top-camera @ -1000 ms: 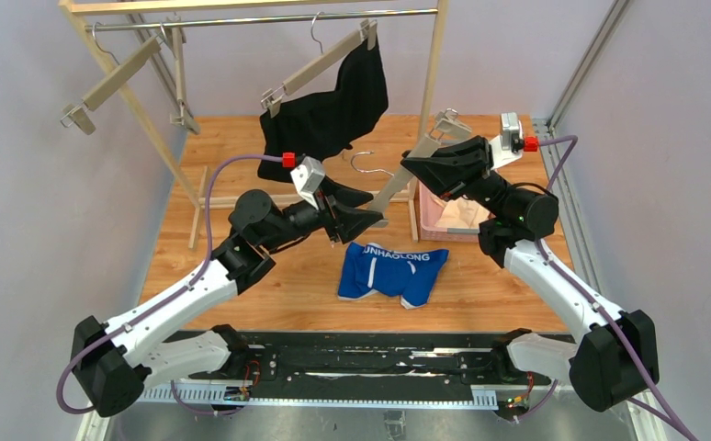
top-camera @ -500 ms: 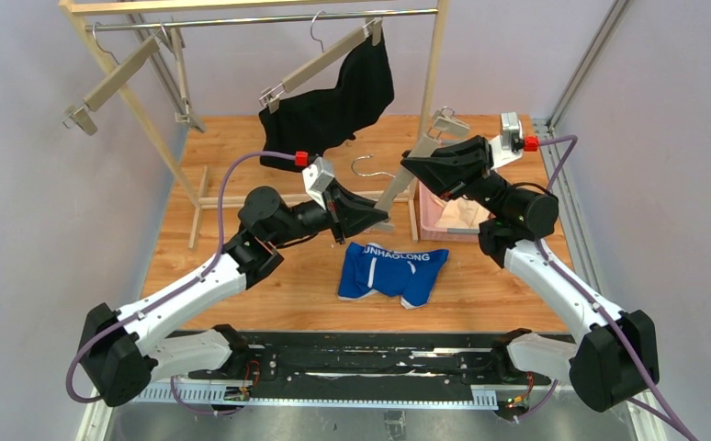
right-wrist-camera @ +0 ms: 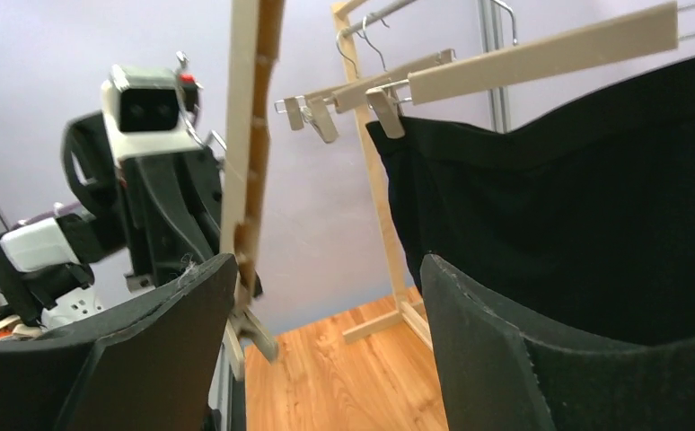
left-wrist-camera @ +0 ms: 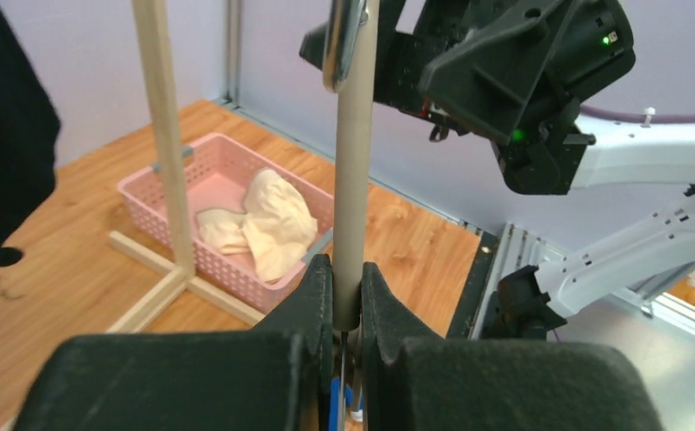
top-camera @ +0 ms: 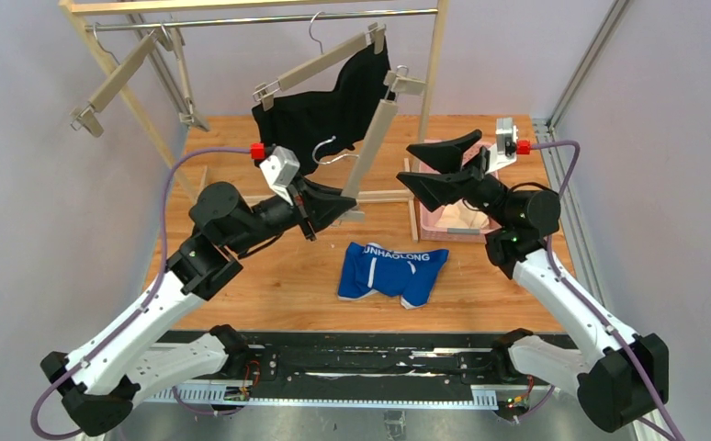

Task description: Remove the underwear clipped to the hanger

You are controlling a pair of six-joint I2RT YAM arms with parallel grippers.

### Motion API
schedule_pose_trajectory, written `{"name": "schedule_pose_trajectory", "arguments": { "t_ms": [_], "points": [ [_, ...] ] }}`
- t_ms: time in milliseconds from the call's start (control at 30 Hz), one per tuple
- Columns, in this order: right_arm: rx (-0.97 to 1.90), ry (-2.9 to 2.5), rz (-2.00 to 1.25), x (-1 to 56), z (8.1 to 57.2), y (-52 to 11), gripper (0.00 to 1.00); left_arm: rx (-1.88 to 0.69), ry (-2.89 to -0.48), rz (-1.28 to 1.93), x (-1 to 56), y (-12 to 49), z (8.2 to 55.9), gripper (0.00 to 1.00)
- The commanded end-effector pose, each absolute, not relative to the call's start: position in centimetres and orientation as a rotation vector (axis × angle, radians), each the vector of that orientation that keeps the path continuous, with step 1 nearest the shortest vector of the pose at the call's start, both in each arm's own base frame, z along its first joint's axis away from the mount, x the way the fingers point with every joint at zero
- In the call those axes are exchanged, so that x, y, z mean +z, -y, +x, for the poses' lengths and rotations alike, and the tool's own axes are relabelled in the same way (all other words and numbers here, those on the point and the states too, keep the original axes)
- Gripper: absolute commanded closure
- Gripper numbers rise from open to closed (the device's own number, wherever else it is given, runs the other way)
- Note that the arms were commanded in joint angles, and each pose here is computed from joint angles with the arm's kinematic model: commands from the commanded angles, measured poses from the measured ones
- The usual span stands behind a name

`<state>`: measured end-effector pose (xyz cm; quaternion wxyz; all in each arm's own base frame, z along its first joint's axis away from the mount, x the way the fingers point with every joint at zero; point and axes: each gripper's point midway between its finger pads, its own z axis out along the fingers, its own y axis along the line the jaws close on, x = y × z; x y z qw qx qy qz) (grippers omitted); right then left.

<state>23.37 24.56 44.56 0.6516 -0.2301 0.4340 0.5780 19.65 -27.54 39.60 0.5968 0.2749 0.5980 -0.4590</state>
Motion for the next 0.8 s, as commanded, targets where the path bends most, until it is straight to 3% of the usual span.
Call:
{"name": "schedule_pose_trajectory", "arguments": {
  "t_ms": [0,300,533,767],
  "points": [
    [1.202,-1.088,-0.549,42.4,24.6,-24.5,0.22,-0.897,-1.547,0.622,38.3,25.0,20.3,1.0],
    [0.752,-1.527,-0.749,32.4,25.0,-23.6,0.22,-0.54,-1.948,0.521,34.7,16.5,18.3,1.0],
    [0.711,-1.673,-0.744,26.6,24.0,-22.5,0.21,-0.569,-1.951,0.458,35.2,13.1,14.7,1.0],
    [0.679,-1.811,-0.94,21.0,21.6,-24.1,0.21,-0.439,-2.024,0.368,34.3,10.2,14.4,1.0]
  ]
}}
